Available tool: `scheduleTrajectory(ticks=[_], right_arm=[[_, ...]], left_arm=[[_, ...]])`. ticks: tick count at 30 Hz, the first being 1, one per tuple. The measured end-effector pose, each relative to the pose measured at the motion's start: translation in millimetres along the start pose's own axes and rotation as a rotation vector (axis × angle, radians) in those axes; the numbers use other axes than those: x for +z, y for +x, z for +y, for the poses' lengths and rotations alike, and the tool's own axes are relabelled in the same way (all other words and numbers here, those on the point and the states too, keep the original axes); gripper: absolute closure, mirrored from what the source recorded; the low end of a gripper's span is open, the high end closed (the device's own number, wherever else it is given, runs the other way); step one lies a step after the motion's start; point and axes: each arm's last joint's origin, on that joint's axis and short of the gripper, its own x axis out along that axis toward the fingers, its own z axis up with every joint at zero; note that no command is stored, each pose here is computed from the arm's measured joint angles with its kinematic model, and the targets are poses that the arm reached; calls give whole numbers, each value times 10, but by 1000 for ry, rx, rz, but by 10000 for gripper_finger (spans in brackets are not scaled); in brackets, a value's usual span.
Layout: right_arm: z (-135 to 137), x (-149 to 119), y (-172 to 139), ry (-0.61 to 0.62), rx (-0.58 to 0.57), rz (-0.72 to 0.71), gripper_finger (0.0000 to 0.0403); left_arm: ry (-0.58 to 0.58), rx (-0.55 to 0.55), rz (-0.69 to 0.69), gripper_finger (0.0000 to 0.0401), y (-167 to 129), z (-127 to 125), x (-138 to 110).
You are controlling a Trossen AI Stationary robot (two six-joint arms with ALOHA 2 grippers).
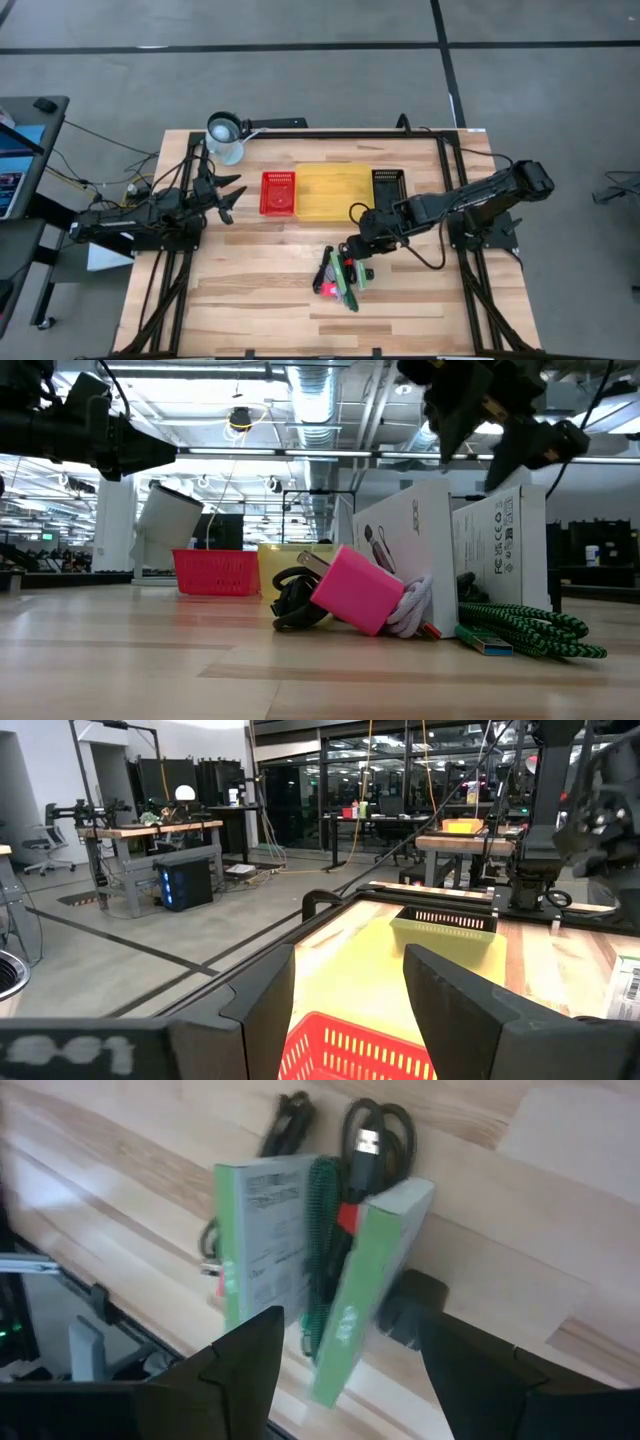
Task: Pick and place items into bin
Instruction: Put the right card reader box into the red bin
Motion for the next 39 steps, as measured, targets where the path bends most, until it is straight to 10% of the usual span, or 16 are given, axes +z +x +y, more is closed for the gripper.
scheduleTrajectory(ticks=[11, 39], right_arm=[[228, -24, 123, -53, -254, -1, 177], [419, -17, 358, -68, -336, -19, 177]], left_arm=[[0, 0, 1, 218, 1, 0, -1], [0, 0, 1, 218, 0, 0, -1]])
